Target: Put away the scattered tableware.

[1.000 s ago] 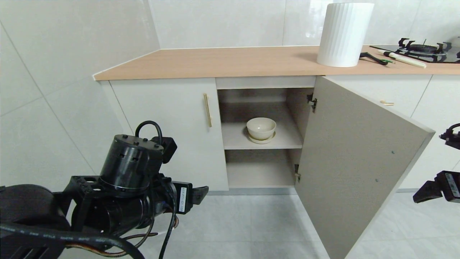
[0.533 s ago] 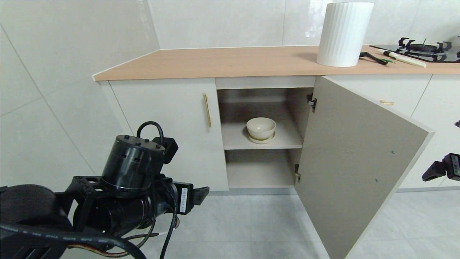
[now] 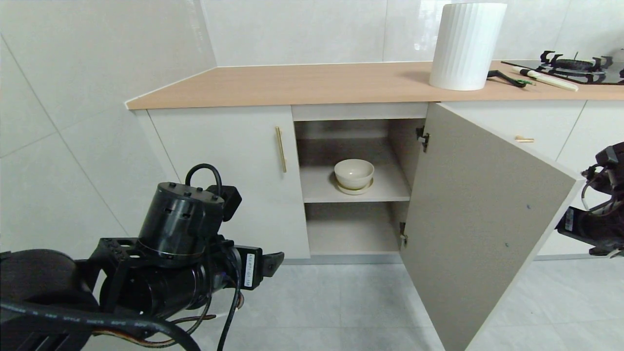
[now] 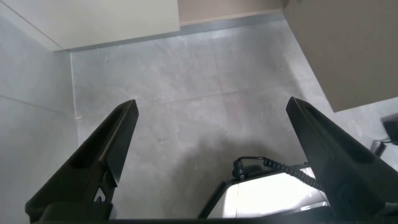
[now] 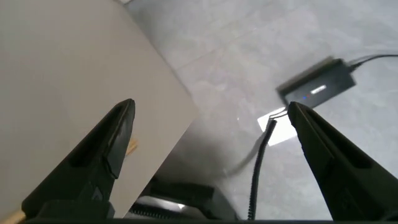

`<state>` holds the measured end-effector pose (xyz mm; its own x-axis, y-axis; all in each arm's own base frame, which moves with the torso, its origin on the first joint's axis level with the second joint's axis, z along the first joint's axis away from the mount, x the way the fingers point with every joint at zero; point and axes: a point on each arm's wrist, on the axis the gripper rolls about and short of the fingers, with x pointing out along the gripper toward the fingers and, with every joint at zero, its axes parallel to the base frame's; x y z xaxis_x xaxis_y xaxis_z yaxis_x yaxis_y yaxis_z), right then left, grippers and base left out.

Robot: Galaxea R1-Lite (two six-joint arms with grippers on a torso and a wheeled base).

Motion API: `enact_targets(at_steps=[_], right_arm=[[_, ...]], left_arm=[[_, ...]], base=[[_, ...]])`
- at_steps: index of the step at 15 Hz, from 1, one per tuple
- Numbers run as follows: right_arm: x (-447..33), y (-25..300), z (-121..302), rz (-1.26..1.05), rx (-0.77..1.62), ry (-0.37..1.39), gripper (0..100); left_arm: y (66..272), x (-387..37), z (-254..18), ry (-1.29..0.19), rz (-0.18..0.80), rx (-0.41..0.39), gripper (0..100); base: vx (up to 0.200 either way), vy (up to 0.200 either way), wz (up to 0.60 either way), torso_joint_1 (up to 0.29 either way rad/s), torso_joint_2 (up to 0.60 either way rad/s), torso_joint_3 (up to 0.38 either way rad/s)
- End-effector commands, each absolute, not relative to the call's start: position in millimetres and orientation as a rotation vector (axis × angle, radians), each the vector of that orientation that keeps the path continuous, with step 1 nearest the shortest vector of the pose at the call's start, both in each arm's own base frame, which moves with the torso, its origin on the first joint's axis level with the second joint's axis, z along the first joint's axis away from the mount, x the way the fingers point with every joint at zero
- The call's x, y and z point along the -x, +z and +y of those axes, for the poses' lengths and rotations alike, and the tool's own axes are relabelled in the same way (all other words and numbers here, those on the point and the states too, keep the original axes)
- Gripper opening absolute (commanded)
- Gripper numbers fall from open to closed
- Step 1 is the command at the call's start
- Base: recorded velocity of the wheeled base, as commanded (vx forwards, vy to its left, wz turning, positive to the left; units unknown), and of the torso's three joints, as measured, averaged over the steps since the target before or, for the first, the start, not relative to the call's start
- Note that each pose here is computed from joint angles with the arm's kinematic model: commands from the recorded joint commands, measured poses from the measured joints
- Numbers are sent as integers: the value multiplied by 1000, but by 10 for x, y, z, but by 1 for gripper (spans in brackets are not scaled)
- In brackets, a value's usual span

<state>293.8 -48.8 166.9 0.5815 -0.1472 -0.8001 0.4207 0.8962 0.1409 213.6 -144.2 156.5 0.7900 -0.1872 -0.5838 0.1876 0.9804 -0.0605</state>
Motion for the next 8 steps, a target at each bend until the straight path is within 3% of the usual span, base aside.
enact_targets(at_steps=[1, 6, 8], right_arm=[[-2977, 1548, -396, 929, -323, -310, 100], [-3034, 1500, 83, 961, -296, -143, 100], [-3124, 1484, 492, 960, -248, -27, 100]], left_arm=[[1579, -2135, -1433, -199, 624, 4, 100], [1607, -2147, -1403, -190, 612, 12, 100], [1623, -2162, -1395, -185, 607, 16, 100]], base=[[0, 0, 0, 0, 0, 0], [0, 0, 0, 0, 0, 0], [0, 0, 0, 0, 0, 0]])
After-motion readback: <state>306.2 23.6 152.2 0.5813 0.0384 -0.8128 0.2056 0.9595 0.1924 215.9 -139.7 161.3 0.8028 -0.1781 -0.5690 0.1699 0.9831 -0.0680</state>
